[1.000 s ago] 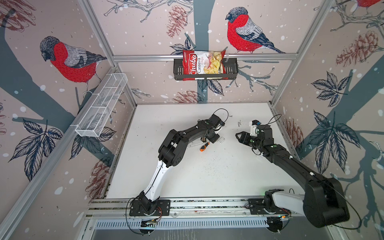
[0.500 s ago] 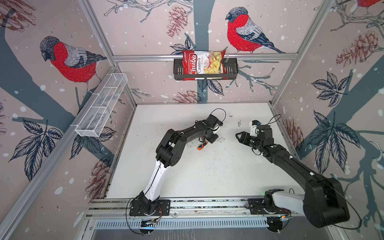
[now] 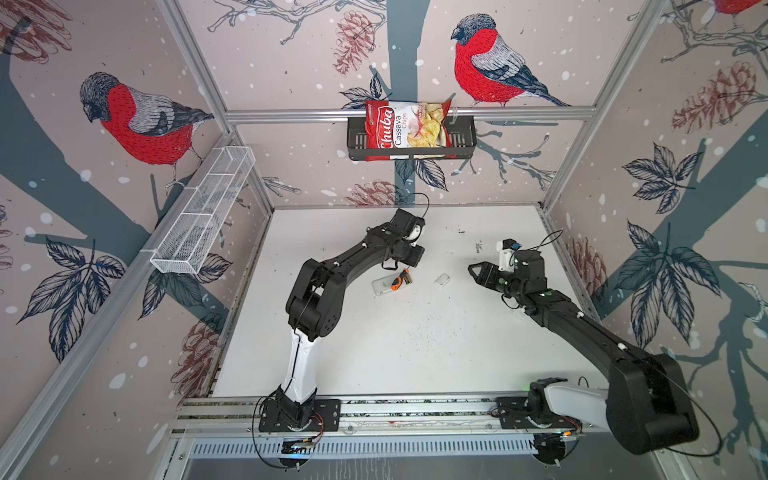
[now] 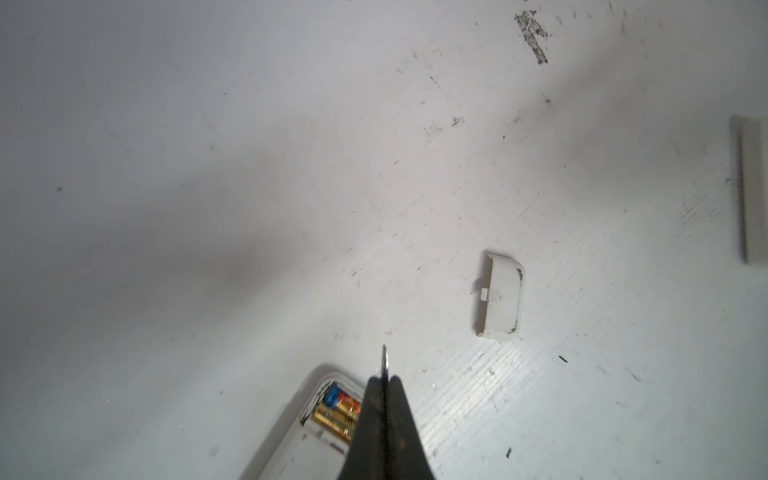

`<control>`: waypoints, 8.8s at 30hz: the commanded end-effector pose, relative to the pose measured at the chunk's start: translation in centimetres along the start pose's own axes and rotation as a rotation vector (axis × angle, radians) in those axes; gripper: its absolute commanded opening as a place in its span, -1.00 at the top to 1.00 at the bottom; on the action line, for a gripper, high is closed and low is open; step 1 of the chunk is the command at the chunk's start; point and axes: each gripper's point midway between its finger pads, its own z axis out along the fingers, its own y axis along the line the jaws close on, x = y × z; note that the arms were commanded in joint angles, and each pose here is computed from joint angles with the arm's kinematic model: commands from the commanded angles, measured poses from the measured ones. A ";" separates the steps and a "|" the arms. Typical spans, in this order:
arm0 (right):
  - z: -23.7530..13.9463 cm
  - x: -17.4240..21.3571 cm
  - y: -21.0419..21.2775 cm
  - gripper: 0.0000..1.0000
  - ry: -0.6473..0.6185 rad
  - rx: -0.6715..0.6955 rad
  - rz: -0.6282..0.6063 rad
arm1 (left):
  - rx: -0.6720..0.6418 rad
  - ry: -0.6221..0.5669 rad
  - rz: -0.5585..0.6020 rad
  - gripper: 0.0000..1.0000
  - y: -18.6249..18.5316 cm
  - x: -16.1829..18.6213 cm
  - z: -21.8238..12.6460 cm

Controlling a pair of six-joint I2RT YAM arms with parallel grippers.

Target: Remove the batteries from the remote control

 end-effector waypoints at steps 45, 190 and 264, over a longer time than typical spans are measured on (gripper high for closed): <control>7.0 3.4 20.0 -0.69 -0.292 -0.777 -0.104 | 0.372 -0.991 -1.058 1.00 4.8 0.0 -18.0; 4.0 6.5 4.0 1.00 0.359 -0.280 0.040 | -0.009 -0.094 -0.288 1.00 1.9 7.7 4.2; 8.6 11.8 6.9 1.00 0.407 -0.163 -0.611 | -0.073 -0.220 -0.387 -0.76 7.6 11.8 -1.8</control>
